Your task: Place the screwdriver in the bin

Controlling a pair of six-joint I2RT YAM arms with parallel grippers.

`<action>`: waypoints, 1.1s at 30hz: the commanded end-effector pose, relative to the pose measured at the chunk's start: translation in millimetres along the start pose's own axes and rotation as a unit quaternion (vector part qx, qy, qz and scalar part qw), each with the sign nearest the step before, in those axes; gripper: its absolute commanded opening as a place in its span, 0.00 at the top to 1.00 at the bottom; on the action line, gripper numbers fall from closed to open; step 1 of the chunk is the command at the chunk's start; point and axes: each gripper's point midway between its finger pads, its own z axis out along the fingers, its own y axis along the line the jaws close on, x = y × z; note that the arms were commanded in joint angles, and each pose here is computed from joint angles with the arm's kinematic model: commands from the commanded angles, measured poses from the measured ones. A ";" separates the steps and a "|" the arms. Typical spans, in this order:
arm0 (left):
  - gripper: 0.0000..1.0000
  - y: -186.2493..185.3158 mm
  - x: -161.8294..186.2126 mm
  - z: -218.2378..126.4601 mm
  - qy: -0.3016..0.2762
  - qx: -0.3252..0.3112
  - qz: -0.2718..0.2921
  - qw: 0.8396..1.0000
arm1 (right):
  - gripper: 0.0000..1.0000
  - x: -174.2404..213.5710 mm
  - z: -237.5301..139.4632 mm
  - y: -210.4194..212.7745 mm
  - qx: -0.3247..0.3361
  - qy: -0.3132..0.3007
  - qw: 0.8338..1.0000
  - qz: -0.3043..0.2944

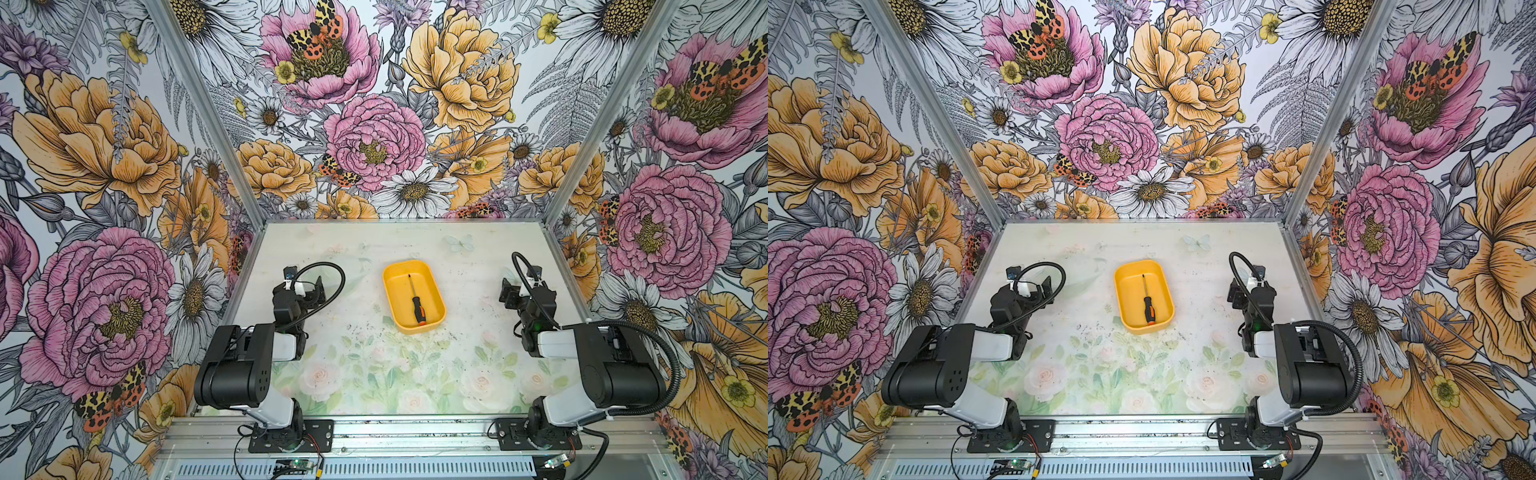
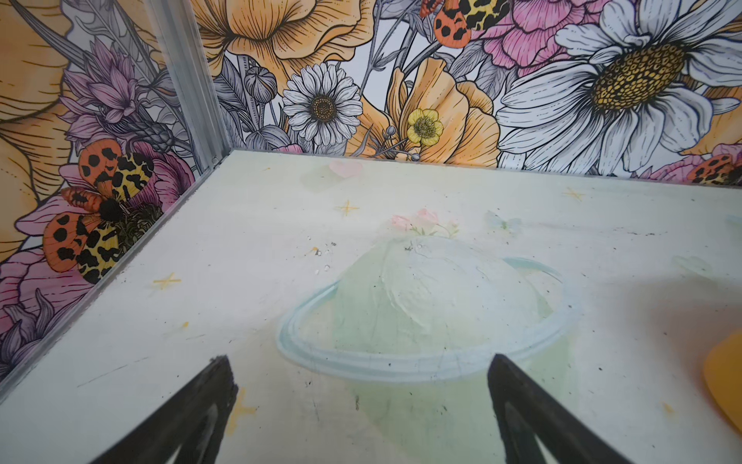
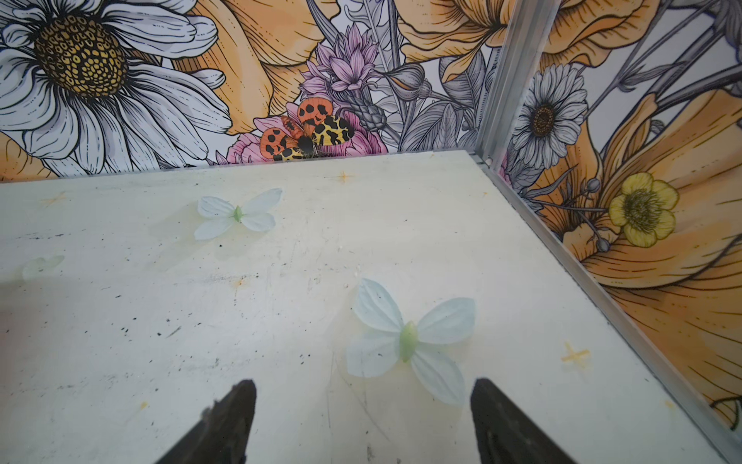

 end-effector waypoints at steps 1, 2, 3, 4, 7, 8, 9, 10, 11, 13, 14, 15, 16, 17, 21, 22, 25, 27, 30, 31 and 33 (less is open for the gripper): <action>0.01 -4.9 -10.7 3.8 -0.012 0.017 -0.001 1.000 | 0.10 -15.4 3.7 1.4 0.002 -0.021 1.000 -0.002; 0.01 -5.5 -11.7 3.9 -0.014 0.018 0.000 1.000 | 0.08 -15.6 3.7 1.1 0.003 -0.021 1.000 -0.002; 0.01 -5.4 -10.8 3.9 -0.013 0.018 0.000 1.000 | 0.06 -15.6 3.8 1.4 0.003 -0.021 1.000 -0.002; 0.01 -5.6 -11.2 4.0 -0.013 0.018 0.000 1.000 | 0.04 -16.3 3.8 1.2 0.003 -0.022 1.000 -0.002; 0.01 -4.6 -10.9 4.1 -0.013 0.016 -0.001 1.000 | 0.01 -15.6 3.7 1.1 0.003 -0.021 1.000 -0.003; 0.01 -4.6 -10.6 3.8 -0.013 0.016 -0.002 1.000 | 0.01 -15.9 3.8 1.1 0.004 -0.022 1.000 -0.003; 0.01 -3.7 -10.8 4.0 -0.013 0.013 -0.002 1.000 | 0.01 -16.0 3.7 1.6 0.003 -0.022 1.000 -0.003; 0.01 -3.4 -11.8 4.3 -0.014 0.012 -0.003 1.000 | 0.01 -14.9 3.6 0.8 0.004 -0.020 1.000 -0.003; 0.01 -2.9 -10.8 4.1 -0.013 0.011 -0.003 1.000 | 0.01 -15.6 3.4 1.3 0.003 -0.021 1.000 -0.002; 0.01 -3.1 -11.1 4.2 -0.013 0.012 -0.003 1.000 | 0.00 -16.0 3.5 0.8 0.004 -0.022 1.000 -0.003; 0.01 -2.9 -10.2 3.9 -0.012 0.011 -0.003 1.000 | 0.01 -15.4 3.3 1.7 0.003 -0.021 1.000 -0.003; 0.01 -3.1 -11.0 4.1 -0.013 0.011 -0.003 1.000 | 0.00 -15.1 3.1 1.4 0.003 -0.021 1.000 -0.003; 0.01 -3.2 -11.2 4.0 -0.013 0.012 -0.003 1.000 | 0.01 -16.4 2.9 1.4 0.004 -0.023 1.000 -0.003; 0.01 -3.3 -10.6 4.0 -0.012 0.012 -0.003 1.000 | 0.00 -16.0 3.3 1.4 0.004 -0.022 1.000 -0.003; 0.01 -3.2 -10.6 4.0 -0.013 0.012 -0.003 1.000 | 0.00 -15.2 3.1 1.5 0.004 -0.021 1.000 -0.003; 0.01 -3.4 -10.9 4.0 -0.013 0.012 -0.003 1.000 | 0.00 -15.3 3.2 1.5 0.004 -0.021 1.000 -0.004; 0.01 -3.0 -11.1 4.0 -0.013 0.011 -0.003 1.000 | 0.01 -15.7 3.3 1.8 0.004 -0.022 1.000 -0.004; 0.01 -3.2 -10.6 4.0 -0.013 0.012 -0.003 1.000 | 0.01 -16.0 3.2 1.6 0.004 -0.022 1.000 -0.004; 0.01 -3.2 -10.2 3.8 -0.012 0.012 -0.004 1.000 | 0.00 -15.9 3.4 1.6 0.004 -0.022 1.000 -0.004; 0.01 -3.4 -10.7 3.8 -0.013 0.012 -0.003 1.000 | 0.01 -16.1 3.5 1.5 0.004 -0.022 1.000 -0.004; 0.01 -3.1 -11.0 4.1 -0.013 0.011 -0.003 1.000 | 0.01 -15.6 3.3 1.8 0.004 -0.022 1.000 -0.004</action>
